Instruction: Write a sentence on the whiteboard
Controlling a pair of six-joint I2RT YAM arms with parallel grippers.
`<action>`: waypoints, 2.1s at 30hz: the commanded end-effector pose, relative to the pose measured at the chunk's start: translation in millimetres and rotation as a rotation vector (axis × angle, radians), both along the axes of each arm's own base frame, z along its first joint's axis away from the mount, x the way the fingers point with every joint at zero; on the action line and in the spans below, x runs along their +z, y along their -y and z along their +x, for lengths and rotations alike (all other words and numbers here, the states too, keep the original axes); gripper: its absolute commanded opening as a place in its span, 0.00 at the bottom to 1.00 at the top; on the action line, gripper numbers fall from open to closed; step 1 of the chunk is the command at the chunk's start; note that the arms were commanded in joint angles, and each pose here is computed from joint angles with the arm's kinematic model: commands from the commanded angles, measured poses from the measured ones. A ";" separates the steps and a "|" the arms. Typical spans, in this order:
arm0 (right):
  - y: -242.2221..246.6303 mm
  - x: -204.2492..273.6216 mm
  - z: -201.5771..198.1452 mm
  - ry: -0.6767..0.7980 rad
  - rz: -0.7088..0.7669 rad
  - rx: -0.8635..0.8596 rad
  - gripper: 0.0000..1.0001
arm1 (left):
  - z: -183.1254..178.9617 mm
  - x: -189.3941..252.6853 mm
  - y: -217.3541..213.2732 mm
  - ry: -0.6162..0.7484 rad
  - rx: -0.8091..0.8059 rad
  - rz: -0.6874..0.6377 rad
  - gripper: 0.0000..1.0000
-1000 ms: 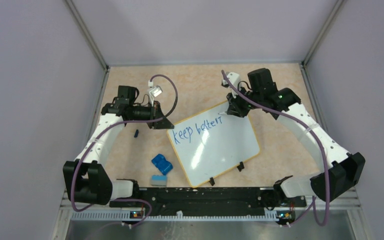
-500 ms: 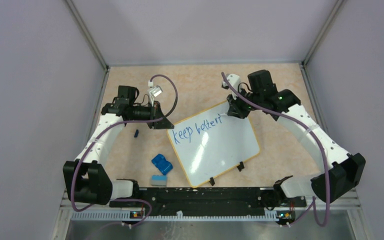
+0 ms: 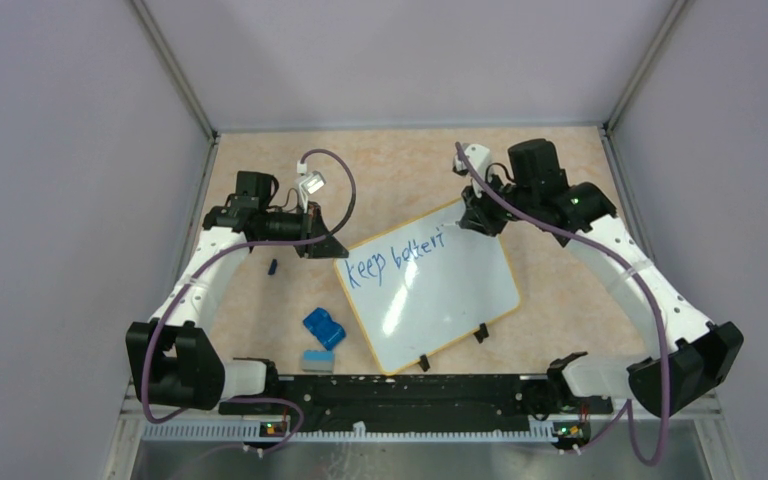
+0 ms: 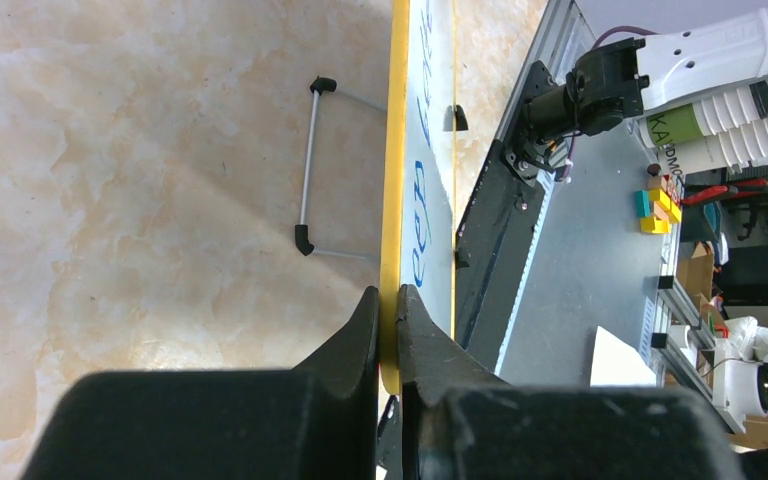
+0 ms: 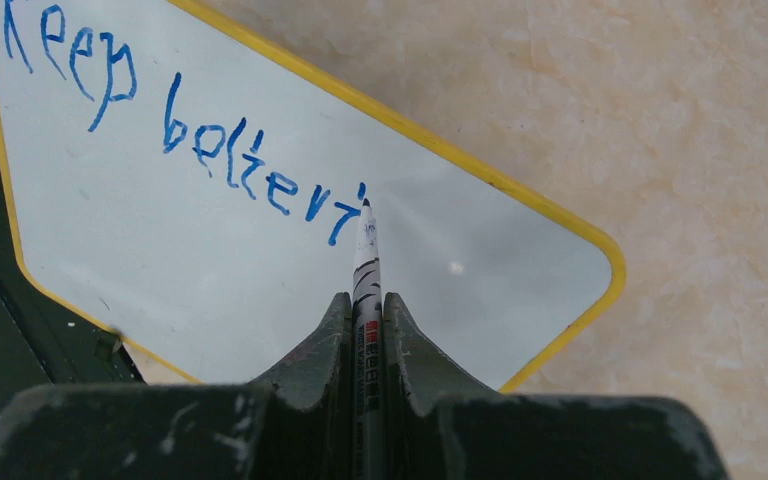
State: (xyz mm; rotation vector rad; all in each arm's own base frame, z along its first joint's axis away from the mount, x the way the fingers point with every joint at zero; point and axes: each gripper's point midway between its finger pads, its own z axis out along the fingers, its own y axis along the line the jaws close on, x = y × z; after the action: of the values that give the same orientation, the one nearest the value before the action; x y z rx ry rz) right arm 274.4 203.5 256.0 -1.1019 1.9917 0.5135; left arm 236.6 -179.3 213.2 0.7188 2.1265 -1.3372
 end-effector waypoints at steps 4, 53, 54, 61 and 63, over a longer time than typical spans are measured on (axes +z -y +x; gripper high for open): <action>10.3 -6.1 1.3 0.015 -0.021 -0.001 0.00 | -12.2 -19.2 4.4 -0.047 -0.031 0.050 0.00; 7.3 -12.9 9.2 0.002 -0.021 -0.016 0.00 | -13.1 -19.6 5.9 -0.030 -0.041 0.066 0.00; 7.3 -12.3 10.7 0.005 -0.022 -0.018 0.00 | -13.2 -19.5 5.9 -0.029 -0.041 0.066 0.00; 4.3 -6.5 19.5 0.024 -0.016 -0.025 0.00 | -13.4 -19.1 5.5 -0.024 -0.041 0.069 0.00; 4.2 -5.8 20.5 0.026 -0.018 -0.025 0.00 | -13.4 -19.6 5.4 -0.027 -0.041 0.071 0.00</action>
State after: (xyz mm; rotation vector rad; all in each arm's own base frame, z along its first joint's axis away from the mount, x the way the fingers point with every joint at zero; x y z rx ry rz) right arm 275.0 196.7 228.1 -1.1233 2.0618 0.5077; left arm 237.5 -180.3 211.2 0.7297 2.1321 -1.3164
